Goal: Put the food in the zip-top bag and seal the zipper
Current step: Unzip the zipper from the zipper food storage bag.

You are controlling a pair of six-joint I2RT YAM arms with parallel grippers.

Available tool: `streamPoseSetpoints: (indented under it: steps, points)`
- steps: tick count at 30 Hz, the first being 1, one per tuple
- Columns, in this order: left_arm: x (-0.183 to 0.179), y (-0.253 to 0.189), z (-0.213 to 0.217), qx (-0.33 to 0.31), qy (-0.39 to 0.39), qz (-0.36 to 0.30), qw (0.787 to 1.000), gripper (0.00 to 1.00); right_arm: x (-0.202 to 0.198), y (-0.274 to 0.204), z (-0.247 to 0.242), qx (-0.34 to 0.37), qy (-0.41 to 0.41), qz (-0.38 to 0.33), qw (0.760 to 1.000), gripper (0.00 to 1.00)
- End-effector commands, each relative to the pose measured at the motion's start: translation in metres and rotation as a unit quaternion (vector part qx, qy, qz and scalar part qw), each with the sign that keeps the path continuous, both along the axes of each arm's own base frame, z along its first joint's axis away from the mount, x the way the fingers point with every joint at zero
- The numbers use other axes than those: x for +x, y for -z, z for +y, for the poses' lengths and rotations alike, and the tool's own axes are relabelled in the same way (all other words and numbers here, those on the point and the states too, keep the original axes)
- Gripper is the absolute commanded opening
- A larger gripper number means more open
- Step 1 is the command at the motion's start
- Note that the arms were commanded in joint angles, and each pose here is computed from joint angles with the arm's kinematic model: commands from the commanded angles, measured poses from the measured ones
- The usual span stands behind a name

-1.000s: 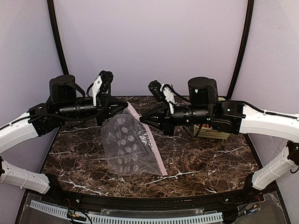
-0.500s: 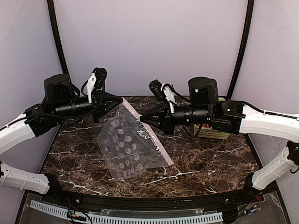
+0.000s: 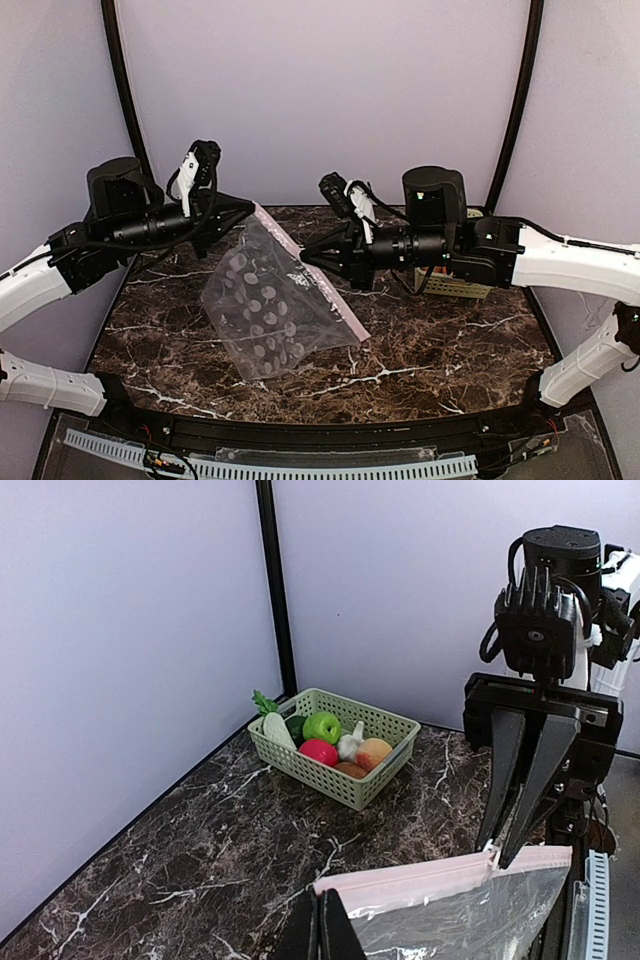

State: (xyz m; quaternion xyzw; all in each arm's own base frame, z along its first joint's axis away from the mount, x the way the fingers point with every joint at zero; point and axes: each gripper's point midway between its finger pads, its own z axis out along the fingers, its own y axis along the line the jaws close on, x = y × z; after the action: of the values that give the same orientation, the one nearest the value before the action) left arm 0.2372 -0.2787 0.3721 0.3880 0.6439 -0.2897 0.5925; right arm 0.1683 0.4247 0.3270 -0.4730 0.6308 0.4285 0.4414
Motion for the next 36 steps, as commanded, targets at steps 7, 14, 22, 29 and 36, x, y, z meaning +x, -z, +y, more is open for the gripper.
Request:
streamPoseSetpoints:
  steps: [7,14,22,29,36]
  points:
    - [0.015,-0.022,0.029,-0.018,-0.069,-0.036,0.997,0.01,-0.003,0.023,-0.002,-0.033,-0.004,0.035,0.999,0.0]
    - [0.017,-0.028,0.037,-0.023,-0.081,-0.044,0.996,0.01,0.002,0.03,-0.002,-0.044,0.005,0.044,0.998,0.0]
    - [0.018,-0.032,0.043,-0.025,-0.088,-0.049,0.995,0.01,0.005,0.035,-0.002,-0.052,0.011,0.053,0.997,0.0]
    - [0.021,-0.033,0.047,-0.025,-0.099,-0.05,0.994,0.01,0.008,0.04,-0.003,-0.057,0.018,0.059,0.996,0.0]
    - [0.026,-0.03,0.051,-0.018,-0.111,-0.047,0.993,0.01,0.01,0.045,-0.006,-0.063,0.023,0.069,0.995,0.0]
